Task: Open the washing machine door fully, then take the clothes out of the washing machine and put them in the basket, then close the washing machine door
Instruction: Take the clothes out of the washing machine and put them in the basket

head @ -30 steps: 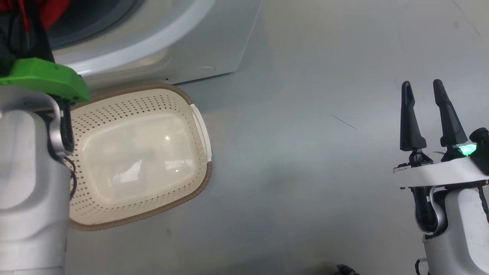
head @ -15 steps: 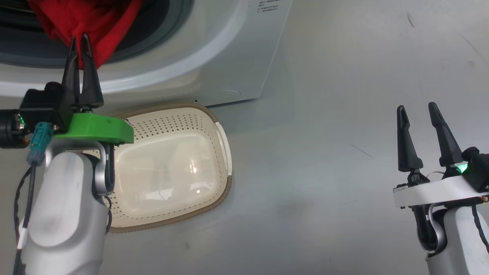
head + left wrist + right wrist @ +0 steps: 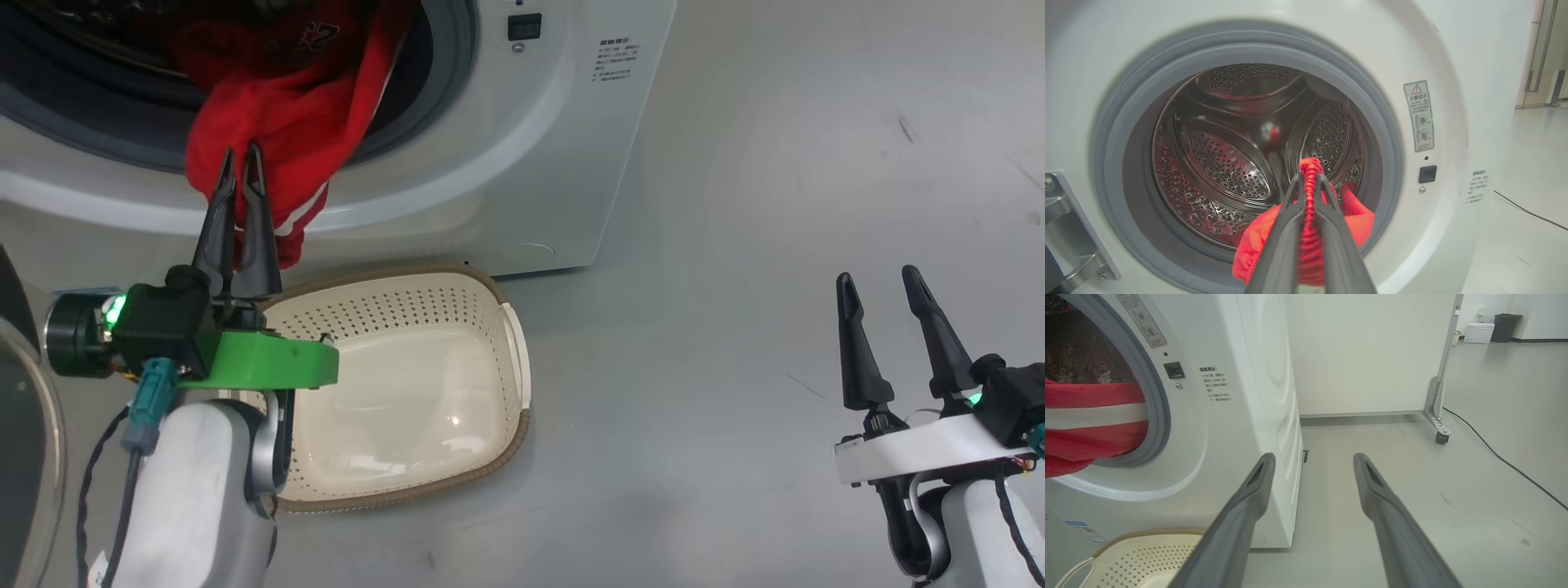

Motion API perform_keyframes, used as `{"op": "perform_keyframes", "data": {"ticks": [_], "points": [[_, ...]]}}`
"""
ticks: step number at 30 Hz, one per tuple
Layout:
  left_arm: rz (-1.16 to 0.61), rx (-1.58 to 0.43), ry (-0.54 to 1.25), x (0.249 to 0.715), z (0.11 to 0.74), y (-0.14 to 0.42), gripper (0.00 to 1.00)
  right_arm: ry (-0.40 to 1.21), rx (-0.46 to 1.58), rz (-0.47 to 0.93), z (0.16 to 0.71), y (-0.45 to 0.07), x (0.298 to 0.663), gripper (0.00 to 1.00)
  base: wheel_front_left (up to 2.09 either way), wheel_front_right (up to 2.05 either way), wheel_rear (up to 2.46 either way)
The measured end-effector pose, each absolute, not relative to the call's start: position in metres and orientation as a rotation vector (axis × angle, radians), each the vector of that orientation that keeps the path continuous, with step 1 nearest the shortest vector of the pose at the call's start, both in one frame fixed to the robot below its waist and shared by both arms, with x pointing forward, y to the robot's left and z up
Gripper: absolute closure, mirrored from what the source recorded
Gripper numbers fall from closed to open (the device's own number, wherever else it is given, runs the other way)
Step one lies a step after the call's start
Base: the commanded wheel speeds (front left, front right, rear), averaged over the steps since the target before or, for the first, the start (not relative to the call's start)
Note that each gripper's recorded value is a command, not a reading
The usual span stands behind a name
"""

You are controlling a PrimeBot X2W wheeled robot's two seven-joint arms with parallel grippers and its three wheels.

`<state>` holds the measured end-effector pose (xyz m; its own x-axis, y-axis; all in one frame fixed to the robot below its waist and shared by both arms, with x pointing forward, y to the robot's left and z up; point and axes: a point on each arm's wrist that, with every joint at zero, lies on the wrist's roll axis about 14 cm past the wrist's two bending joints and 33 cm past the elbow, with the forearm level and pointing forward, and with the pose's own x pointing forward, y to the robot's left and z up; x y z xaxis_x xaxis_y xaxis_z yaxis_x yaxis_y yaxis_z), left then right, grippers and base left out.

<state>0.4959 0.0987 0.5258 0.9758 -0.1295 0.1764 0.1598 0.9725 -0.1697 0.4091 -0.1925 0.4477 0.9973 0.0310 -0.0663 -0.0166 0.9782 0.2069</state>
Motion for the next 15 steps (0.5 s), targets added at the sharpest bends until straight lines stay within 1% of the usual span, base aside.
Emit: {"op": "perform_keyframes", "data": {"ticks": [15], "points": [[-0.155, -0.198, -0.204, 0.446, 0.552, 0.101, 1.00, 0.046, 0.219, 0.096, 0.460, -0.167, 0.399, 0.00, 0.00, 0.00, 0.00]]}}
